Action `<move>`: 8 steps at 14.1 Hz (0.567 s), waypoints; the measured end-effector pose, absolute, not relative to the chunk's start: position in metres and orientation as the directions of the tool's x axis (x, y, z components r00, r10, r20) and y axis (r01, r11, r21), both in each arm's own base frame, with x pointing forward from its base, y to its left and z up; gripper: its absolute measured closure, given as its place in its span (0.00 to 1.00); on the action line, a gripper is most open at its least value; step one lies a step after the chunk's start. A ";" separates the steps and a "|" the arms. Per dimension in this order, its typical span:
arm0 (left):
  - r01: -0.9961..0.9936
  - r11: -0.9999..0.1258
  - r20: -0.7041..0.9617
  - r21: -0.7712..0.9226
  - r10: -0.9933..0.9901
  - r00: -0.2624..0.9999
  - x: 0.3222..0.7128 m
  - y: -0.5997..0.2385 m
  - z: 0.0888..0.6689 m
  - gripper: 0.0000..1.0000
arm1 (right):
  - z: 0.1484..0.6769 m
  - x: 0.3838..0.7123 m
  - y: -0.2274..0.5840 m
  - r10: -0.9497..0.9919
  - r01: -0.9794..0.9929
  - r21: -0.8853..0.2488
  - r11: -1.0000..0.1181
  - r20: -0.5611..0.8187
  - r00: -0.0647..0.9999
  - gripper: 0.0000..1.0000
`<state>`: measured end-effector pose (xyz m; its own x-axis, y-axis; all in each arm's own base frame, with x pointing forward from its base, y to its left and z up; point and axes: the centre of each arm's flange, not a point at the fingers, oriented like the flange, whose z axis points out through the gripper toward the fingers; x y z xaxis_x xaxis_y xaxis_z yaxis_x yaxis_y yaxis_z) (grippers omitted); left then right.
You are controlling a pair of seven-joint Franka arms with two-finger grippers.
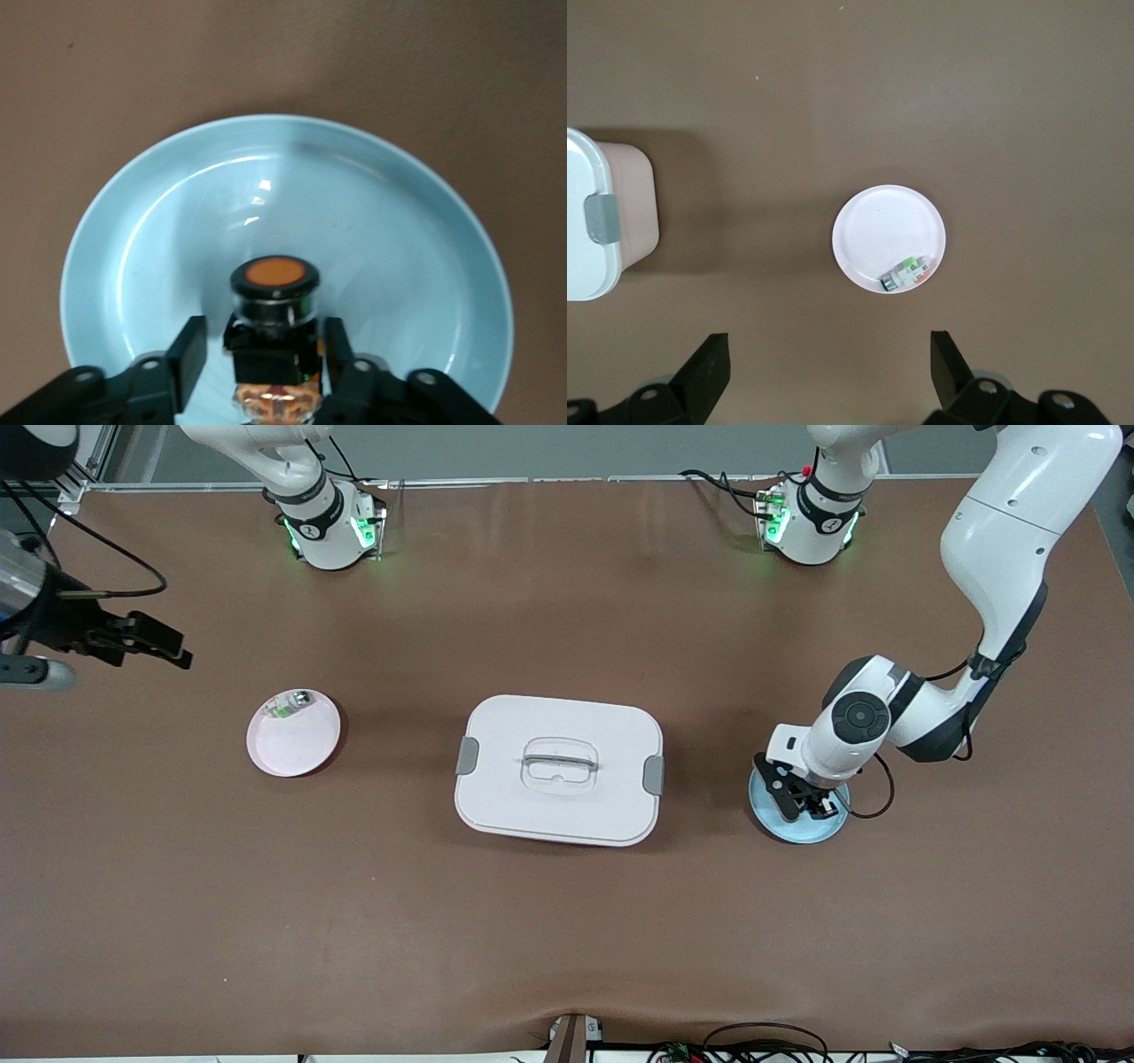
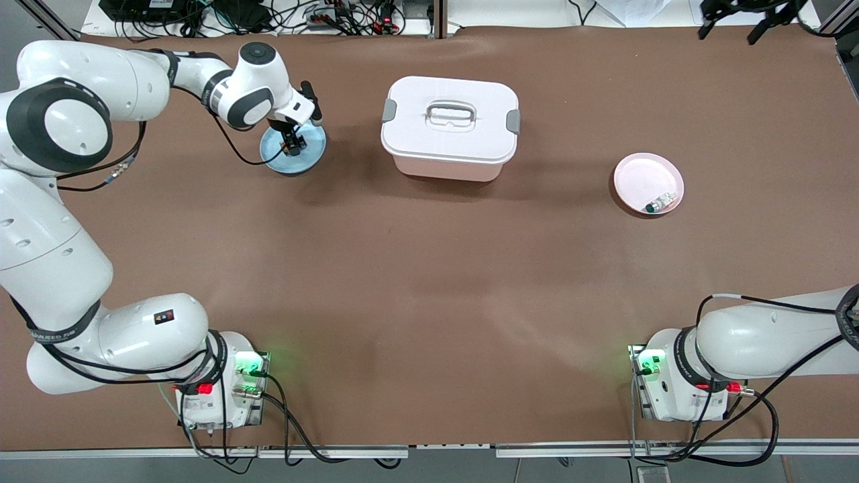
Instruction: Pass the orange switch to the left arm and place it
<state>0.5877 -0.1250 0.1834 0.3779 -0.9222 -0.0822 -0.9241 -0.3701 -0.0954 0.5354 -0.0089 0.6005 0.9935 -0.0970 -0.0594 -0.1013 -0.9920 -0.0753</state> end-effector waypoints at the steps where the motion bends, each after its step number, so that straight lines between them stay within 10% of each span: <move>1: -0.920 -0.377 -0.075 -0.106 -0.920 0.386 0.593 -0.121 0.188 0.21 | 0.604 0.536 -0.015 -0.103 -0.107 -0.069 -0.992 -0.050 0.993 0.00; 4: -0.881 -0.458 -0.026 -0.122 -0.886 0.464 0.613 -0.106 0.211 0.00 | 0.619 0.536 -0.031 -0.083 -0.083 -0.026 -0.996 -0.015 0.996 0.00; 8: -0.765 -0.642 0.037 -0.046 -0.767 0.641 0.636 -0.085 0.265 0.00 | 0.632 0.535 -0.055 -0.054 -0.053 -0.019 -0.998 0.013 0.998 0.00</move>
<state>0.6361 -0.0852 0.2651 0.6409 -0.7668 0.0372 -0.7654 -0.6419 -0.0462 0.5349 -0.0553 0.6317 0.9985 -0.0537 0.0130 -0.0534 -0.9984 -0.0187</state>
